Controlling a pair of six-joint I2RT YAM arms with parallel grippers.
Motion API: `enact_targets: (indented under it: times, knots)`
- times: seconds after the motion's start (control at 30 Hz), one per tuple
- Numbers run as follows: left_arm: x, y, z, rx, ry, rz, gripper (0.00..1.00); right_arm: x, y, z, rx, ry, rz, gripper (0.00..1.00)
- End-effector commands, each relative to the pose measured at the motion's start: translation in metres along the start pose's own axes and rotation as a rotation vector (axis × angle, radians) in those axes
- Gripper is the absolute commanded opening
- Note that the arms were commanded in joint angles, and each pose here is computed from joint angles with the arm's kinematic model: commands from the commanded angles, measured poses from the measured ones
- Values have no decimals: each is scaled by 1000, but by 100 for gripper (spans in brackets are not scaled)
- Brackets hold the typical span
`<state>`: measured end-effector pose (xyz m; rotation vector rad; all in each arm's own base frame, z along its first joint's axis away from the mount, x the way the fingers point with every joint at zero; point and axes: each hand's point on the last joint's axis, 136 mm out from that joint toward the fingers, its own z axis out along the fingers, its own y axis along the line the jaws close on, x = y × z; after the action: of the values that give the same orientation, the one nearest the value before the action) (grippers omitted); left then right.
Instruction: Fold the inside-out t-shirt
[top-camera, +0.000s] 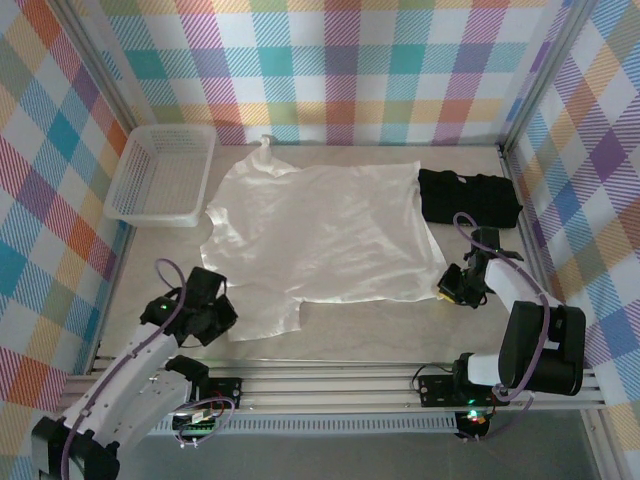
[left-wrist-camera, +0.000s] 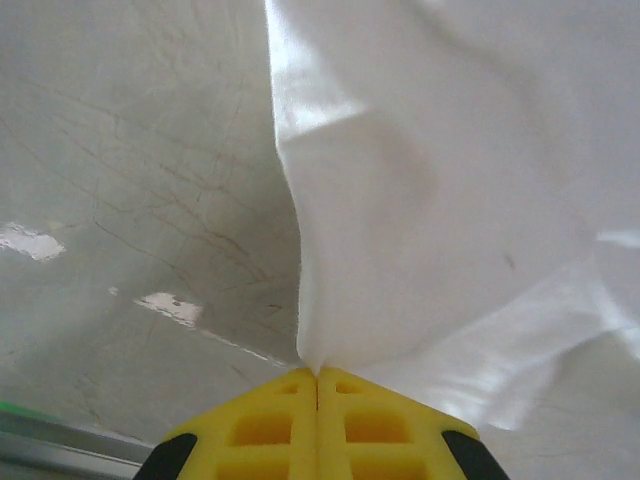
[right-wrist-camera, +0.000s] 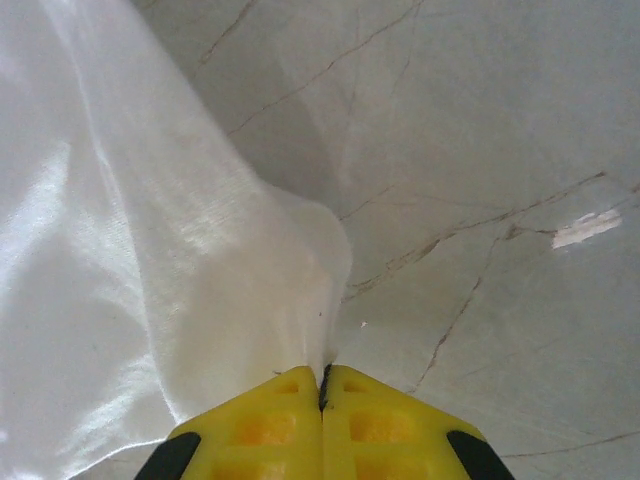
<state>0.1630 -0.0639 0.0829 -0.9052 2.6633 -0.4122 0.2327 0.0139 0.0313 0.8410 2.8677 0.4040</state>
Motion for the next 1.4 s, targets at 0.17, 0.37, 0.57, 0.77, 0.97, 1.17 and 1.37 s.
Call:
enact_targets:
  times: [0.17,0.37,0.57,0.77,0.97,1.17,1.37]
  knots:
    - [-13,-5,-41,57,18,-72,0,11,3,-2,-25,22,15,0]
    - [-12,0,-48,41,45,-78,0,13,1,-5,-7,15,30,0]
    - [-10,7,-57,-7,54,-46,0,20,-2,-9,-9,-3,63,0]
    - [-11,10,-59,-17,38,-34,0,24,0,-10,-28,-7,65,0]
    - [-18,2,-61,11,16,-29,0,21,7,-13,-54,-20,35,0]
    - [-40,-13,-61,45,-13,1,0,3,19,-27,-64,-66,-23,0]
    - [-71,-32,-61,90,-47,27,0,-15,37,-31,-102,-64,-72,0]
